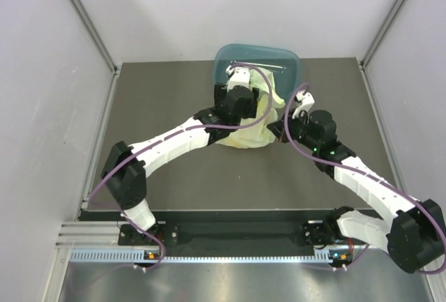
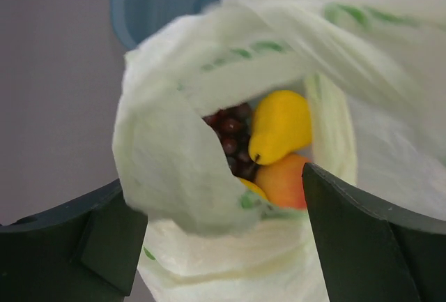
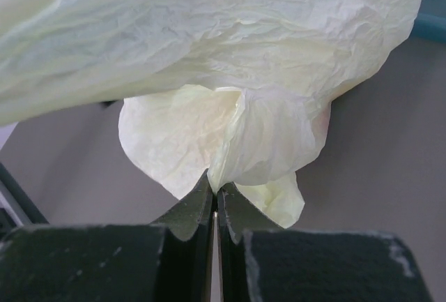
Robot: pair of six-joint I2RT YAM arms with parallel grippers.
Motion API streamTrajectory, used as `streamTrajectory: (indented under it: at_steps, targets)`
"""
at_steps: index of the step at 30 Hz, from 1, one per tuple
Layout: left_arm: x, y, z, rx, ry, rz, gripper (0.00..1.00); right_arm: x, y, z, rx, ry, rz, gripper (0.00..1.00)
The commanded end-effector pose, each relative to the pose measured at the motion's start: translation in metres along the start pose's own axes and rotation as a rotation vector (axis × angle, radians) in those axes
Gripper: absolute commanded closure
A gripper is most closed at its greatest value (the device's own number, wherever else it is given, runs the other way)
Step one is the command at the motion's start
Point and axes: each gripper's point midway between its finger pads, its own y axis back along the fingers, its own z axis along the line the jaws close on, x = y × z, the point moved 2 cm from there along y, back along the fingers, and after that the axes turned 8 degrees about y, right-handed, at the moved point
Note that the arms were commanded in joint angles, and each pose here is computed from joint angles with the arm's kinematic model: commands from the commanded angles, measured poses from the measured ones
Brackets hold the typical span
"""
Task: Untie the knot of the plastic bag and take out the fruit
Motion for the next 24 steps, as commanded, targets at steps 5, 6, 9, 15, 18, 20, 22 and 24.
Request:
streamTrajectory:
  at_steps: [5, 6, 9, 15, 18, 20, 22, 24]
  targets:
    - [-0.025, -0.014, 0.005, -0.11, 0.033, -0.125, 0.76, 0.008, 0.024, -0.002, 0.031, -0.018, -0.013, 1.0]
    - [-0.026, -0.012, 0.006, -0.108, 0.038, -0.126, 0.83, 0.012, 0.027, -0.004, 0.048, -0.025, -0.009, 1.0]
    - [-0.026, 0.0, 0.009, -0.066, 0.024, -0.12, 1.0, 0.021, 0.032, -0.013, 0.109, -0.053, 0.01, 1.0]
    - [-0.019, 0.047, -0.012, 0.289, -0.052, -0.061, 1.0, 0.03, 0.052, -0.037, 0.295, -0.179, 0.02, 1.0]
    - [0.005, 0.078, -0.031, 0.537, -0.122, 0.05, 1.0, 0.025, 0.063, -0.043, 0.362, -0.212, -0.01, 1.0]
    - [0.027, 0.097, -0.04, 0.691, -0.162, 0.13, 1.0, 0.019, 0.068, -0.042, 0.364, -0.224, -0.024, 1.0]
    - [0.031, 0.116, -0.042, 0.785, -0.181, 0.153, 1.0, 0.021, 0.07, -0.041, 0.368, -0.235, -0.005, 1.0]
    - [0.041, 0.132, -0.044, 0.884, -0.211, 0.192, 1.0, 0.018, 0.072, -0.041, 0.376, -0.255, 0.002, 1.0]
